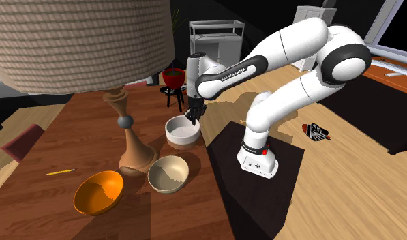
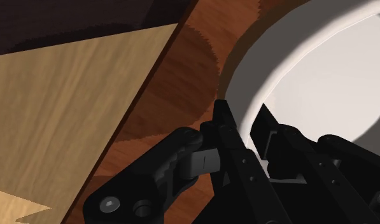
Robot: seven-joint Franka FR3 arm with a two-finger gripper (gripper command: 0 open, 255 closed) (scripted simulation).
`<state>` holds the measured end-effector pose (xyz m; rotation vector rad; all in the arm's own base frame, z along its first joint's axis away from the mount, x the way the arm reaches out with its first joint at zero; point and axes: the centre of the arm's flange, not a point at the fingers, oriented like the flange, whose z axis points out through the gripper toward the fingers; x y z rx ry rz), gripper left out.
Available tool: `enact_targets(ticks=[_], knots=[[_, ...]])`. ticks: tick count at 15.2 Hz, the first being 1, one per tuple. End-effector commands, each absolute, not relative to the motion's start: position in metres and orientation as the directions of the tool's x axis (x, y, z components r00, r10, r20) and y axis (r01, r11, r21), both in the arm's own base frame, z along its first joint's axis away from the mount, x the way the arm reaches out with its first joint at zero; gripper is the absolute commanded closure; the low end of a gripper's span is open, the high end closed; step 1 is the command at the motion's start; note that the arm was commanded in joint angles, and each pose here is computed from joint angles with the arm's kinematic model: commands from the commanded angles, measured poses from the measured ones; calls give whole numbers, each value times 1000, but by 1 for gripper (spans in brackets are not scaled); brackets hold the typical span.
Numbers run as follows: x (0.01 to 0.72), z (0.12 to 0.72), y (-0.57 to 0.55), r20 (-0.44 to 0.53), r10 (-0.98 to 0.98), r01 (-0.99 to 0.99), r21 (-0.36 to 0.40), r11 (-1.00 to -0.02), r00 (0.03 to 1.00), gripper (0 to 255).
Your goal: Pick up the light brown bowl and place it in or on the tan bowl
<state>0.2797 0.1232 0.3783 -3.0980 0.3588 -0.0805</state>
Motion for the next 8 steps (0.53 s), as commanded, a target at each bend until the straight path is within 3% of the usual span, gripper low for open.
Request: enact_targets(ticks=[1,8], knots=[[280,389,124,49,-229,-228,-28,-973,972,255],[276,419,136,49,-229,-228,-28,-973,972,255]])
